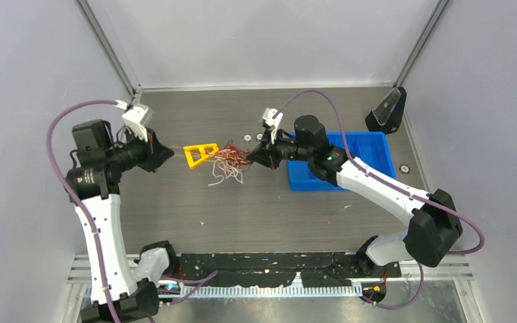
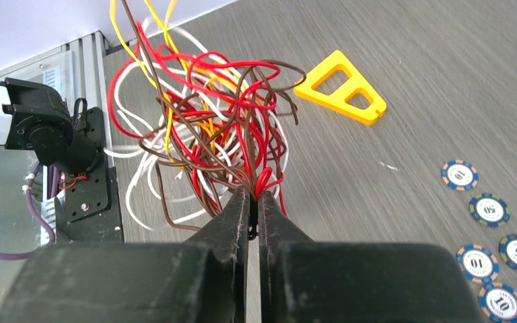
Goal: Untangle the cables
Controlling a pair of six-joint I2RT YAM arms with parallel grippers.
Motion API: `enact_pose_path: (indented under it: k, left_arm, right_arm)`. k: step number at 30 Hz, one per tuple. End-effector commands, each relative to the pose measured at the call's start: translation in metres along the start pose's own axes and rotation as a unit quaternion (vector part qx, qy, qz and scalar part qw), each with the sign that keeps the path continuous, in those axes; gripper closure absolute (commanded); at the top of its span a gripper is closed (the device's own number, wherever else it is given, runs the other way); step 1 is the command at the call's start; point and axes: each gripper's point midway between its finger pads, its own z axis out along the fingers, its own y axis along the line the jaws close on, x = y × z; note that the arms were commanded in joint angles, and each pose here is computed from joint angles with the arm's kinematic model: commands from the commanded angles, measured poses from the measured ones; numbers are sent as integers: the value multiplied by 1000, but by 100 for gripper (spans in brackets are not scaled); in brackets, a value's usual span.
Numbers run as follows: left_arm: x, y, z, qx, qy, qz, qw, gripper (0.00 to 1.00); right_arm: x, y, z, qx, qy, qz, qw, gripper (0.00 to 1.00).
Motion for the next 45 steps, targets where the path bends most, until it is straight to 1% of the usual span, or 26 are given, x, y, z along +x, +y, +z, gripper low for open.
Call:
enact_pose_path:
  k: [1,2,3,5,6,7,8,9,10,13,16,18,19,22,24,25,27,28,29,31,34,37,39,41,45]
  left_arm:
    - [82,38,3,-45,123,48,990,100]
    - [92,29,6,-14,128,50,990,97]
    - [92,17,8,19,117,51,992,80]
    - [75,-10,11,81,60,52,994,35]
    - [63,-19,14,102,24,50,993,7]
    - [51,-25,19,114,-5,48,992,1]
    - [43,-30,23,123,-27,54,991,1]
    - [36,-36,27,132,-42,66,988,0]
    - [32,-40,34,138,-48,77,986,0]
    - [32,-52,55,170,-41,88,981,1]
    - [36,-68,76,205,-31,71,976,0]
    - [29,-77,86,222,-49,68,972,0]
    - [27,-81,88,229,-49,67,970,6]
    - [32,-92,83,258,-25,56,964,54]
    - [31,-90,65,259,-19,58,964,93]
    - [30,-83,56,245,-27,52,968,100]
    - [26,-62,34,203,-52,31,977,100]
    - [26,-51,23,177,-62,27,982,100]
    - [30,-43,14,150,-61,28,986,100]
    - [44,-30,1,105,-38,61,992,100]
    - [66,-8,-7,54,9,38,998,100]
    - [69,28,-12,-16,18,5,1000,100]
    - [71,64,-20,-90,24,-15,996,100]
    - [82,102,-33,-165,41,-30,985,100]
    - [131,145,-49,-221,121,-48,967,100]
  right_arm:
    - [-14,-10,-9,17,19,12,1000,95]
    - [-21,-8,-8,11,13,10,1000,94]
    - [-34,-2,-6,-3,-2,16,1000,95]
    - [-50,10,-1,-28,-18,20,999,95]
    - [-54,14,1,-37,-21,21,999,95]
    - [-61,24,5,-58,-30,21,998,95]
    - [-72,29,7,-68,-44,14,997,95]
    - [-73,38,10,-86,-44,18,995,95]
    - [-81,42,10,-95,-53,18,994,95]
    - [-91,55,10,-125,-65,21,990,95]
    - [-105,66,7,-144,-76,31,986,95]
    - [-113,74,5,-158,-85,42,983,95]
    - [-115,76,4,-162,-88,45,982,95]
    - [-120,75,0,-162,-91,56,981,95]
    - [-114,60,-5,-144,-79,62,984,95]
    - [-112,52,-8,-132,-74,63,986,95]
    - [-97,21,-16,-85,-48,64,993,95]
    - [-86,-3,-22,-42,-32,58,997,95]
    - [-81,-21,-26,-9,-26,43,999,95]
    - [-72,-62,-44,54,-14,51,997,95]
    - [-73,-83,-54,84,-8,54,995,95]
    - [-80,-93,-60,109,-11,41,993,95]
    - [-82,-106,-67,135,-13,41,990,95]
    - [-86,-123,-78,164,-19,44,985,94]
    - [-107,-149,-105,205,-44,39,977,94]
